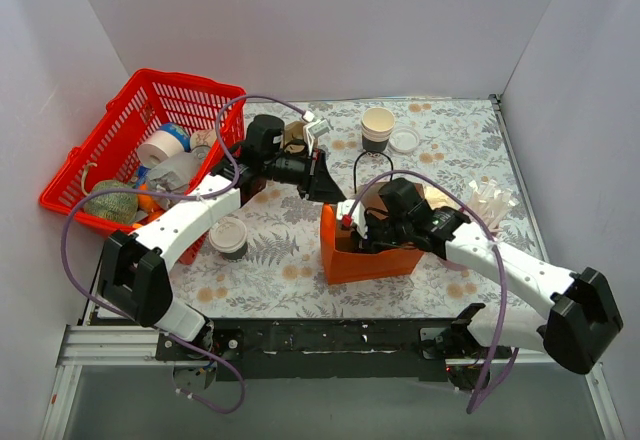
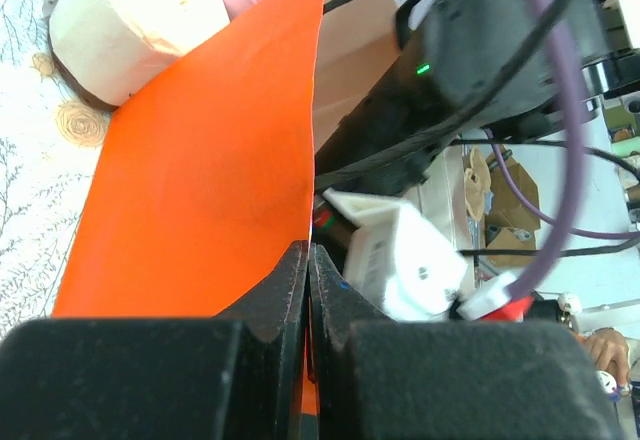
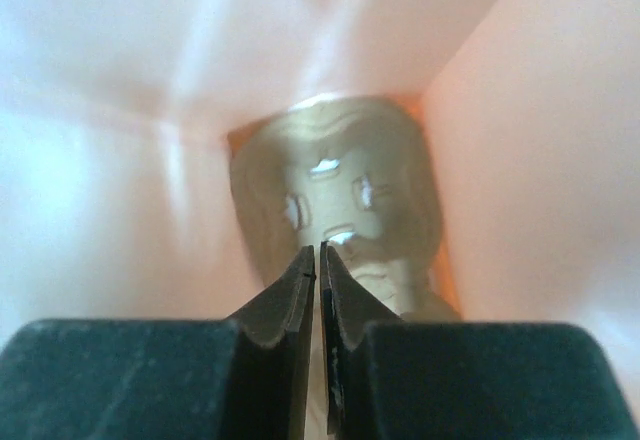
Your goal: Pack the takeout coffee
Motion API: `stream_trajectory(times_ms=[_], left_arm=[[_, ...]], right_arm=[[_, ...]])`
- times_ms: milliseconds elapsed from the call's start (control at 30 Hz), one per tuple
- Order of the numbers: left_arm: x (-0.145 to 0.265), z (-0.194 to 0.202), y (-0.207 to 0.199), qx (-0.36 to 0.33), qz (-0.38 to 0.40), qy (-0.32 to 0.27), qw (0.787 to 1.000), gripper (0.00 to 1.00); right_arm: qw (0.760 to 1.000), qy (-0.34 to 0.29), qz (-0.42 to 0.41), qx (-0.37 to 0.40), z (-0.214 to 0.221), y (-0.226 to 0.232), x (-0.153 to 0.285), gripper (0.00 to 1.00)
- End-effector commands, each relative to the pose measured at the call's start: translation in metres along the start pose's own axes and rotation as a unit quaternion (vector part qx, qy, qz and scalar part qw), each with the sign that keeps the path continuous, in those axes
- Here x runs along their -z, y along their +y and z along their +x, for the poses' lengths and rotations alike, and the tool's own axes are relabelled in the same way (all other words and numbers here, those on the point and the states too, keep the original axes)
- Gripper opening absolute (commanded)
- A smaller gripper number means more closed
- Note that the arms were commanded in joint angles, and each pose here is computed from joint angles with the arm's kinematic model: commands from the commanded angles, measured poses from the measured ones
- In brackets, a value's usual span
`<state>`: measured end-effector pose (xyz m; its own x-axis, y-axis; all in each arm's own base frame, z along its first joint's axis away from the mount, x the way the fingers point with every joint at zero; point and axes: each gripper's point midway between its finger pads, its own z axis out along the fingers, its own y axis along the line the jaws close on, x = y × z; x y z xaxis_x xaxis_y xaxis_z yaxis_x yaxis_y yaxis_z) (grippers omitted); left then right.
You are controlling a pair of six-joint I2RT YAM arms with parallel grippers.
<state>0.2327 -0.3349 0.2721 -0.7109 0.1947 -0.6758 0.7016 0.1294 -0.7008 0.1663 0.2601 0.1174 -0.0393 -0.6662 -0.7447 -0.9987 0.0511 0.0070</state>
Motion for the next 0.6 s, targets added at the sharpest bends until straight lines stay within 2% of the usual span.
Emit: stream_trajectory(times_ms=[0,67,100,433,567], left_arm=[[0.008,-0.003,-0.020,-0.027,0.014,-0.012,0.999,0.00],[0.008,-0.003,-0.021,-0.029,0.016,-0.013,0.999,0.00],[0.009,-0.003,-0.023,-0.029,0.018,-0.012,0.999,0.00],[0.011,-0.003,-0.031,-0.043,0.032,-0.016,0.998,0.00],[0.012,-0.001,-0.034,-0.050,0.039,-0.014,0.998,0.00]], right_arm=[[0.996,-0.075,0.038,0.016,-0.045,-0.011,0.018,0.11],[0.997,-0.076,0.025,0.018,-0.045,-0.006,0.017,0.05],[0.998,-0.053,0.012,0.006,-0.035,-0.001,0.015,0.01],[0.998,0.060,0.005,0.006,0.002,0.002,0.028,0.01],[0.992,0.125,0.016,0.003,0.027,0.001,0.037,0.01]])
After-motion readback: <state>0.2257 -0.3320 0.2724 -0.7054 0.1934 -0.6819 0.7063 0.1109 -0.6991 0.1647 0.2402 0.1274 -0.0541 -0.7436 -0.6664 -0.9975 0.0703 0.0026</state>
